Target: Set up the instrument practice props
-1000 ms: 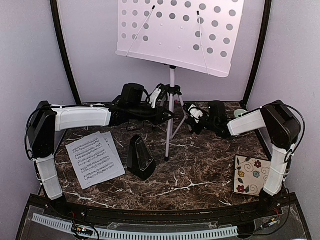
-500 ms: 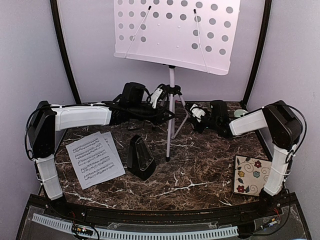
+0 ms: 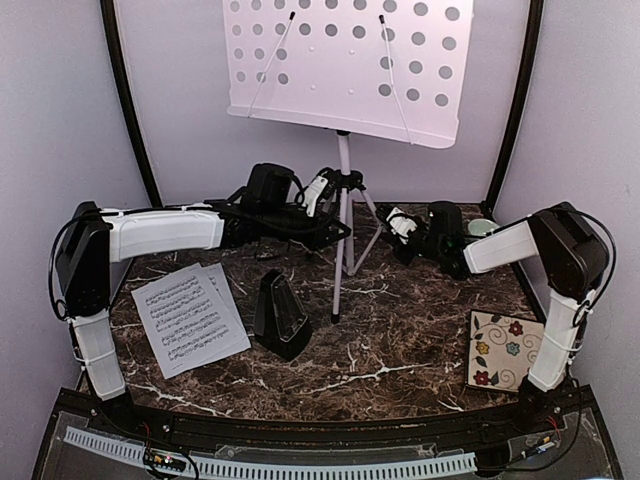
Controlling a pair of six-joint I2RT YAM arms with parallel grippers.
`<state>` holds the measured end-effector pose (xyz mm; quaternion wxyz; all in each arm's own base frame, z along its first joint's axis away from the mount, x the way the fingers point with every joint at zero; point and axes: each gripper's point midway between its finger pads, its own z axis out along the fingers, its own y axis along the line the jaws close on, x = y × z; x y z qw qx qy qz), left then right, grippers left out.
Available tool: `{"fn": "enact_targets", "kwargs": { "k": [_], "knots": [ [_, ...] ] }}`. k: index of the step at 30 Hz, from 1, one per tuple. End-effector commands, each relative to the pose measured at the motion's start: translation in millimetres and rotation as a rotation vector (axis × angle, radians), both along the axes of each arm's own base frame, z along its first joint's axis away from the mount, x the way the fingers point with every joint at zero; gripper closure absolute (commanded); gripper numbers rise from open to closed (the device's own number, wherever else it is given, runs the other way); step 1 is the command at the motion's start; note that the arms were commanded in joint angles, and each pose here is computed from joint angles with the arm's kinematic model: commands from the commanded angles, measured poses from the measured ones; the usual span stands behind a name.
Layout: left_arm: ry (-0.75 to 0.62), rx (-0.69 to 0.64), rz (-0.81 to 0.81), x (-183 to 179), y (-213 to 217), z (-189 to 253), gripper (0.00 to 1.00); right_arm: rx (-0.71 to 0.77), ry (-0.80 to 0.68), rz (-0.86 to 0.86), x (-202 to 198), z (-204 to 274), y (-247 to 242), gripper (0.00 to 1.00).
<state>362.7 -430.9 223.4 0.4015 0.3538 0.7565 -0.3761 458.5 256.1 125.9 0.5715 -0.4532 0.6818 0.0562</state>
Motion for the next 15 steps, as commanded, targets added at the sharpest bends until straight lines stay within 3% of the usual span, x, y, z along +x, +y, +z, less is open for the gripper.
{"fn": "enact_targets", "kwargs": {
  "k": [1,15],
  "knots": [
    [0.066,0.057,-0.04,-23,7,7,1.0,-0.025,-0.083,-0.351,49,14,-95,1.0],
    [0.012,0.122,-0.026,-21,1,20,1.0,-0.033,-0.054,-0.447,69,-4,-142,1.0]
  ]
}}
